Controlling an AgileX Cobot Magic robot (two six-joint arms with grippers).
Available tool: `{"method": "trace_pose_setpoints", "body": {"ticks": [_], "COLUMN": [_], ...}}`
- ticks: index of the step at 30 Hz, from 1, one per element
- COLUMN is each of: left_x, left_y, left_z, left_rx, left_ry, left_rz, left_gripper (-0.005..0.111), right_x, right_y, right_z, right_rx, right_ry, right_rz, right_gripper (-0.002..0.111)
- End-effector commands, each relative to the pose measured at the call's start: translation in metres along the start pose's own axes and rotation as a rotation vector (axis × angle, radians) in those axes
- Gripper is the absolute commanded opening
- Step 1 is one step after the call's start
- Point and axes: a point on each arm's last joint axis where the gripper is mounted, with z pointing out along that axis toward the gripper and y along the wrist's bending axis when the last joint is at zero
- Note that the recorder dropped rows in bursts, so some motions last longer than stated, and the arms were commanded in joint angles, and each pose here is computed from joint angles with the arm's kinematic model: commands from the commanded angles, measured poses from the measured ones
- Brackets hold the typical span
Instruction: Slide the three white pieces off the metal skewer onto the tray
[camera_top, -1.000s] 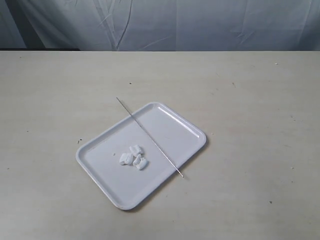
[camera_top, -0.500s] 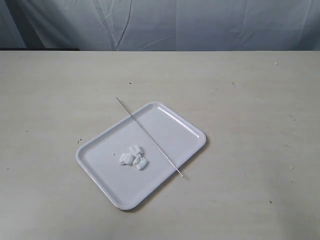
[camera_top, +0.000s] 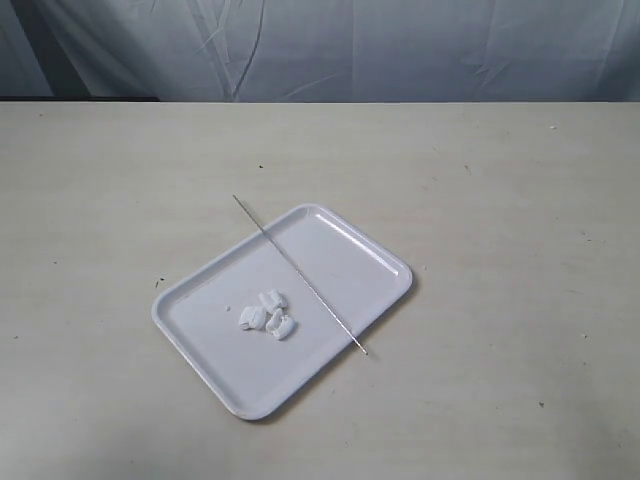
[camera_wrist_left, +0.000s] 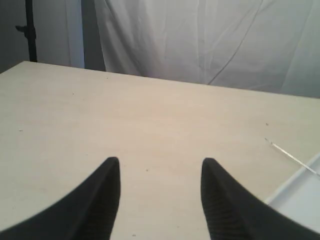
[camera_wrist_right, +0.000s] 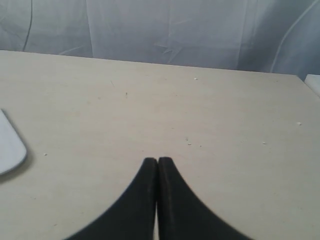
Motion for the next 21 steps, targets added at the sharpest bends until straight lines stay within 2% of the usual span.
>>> {"method": "trace_pose_setpoints", "body": {"ticks": [1, 8, 21], "left_x": [0.0028, 0.0026, 0.0017], "left_y": [-0.0002, 0.0014, 0.0032], "left_z": [-0.0001, -0.0001, -0.0001], "left_rx": [0.002, -0.016, -0.035], "left_ry": [0.022, 0.021, 0.012], "left_rz": [0.028, 0.022, 0.081], "left_gripper": [0.048, 0.048, 0.048], "right_x": [0.0001, 0.0006, 0.0010], "right_y": [-0.0007, -0.0008, -0.0006], "right_z": [-0.0002, -0.0002, 0.0000], "right_rx": [0.010, 0.011, 0.009], "right_ry": [-0.007, -0.001, 0.005], "right_rz": [0.009, 0.024, 0.060], "right_gripper": [-0.001, -0.001, -0.001]}}
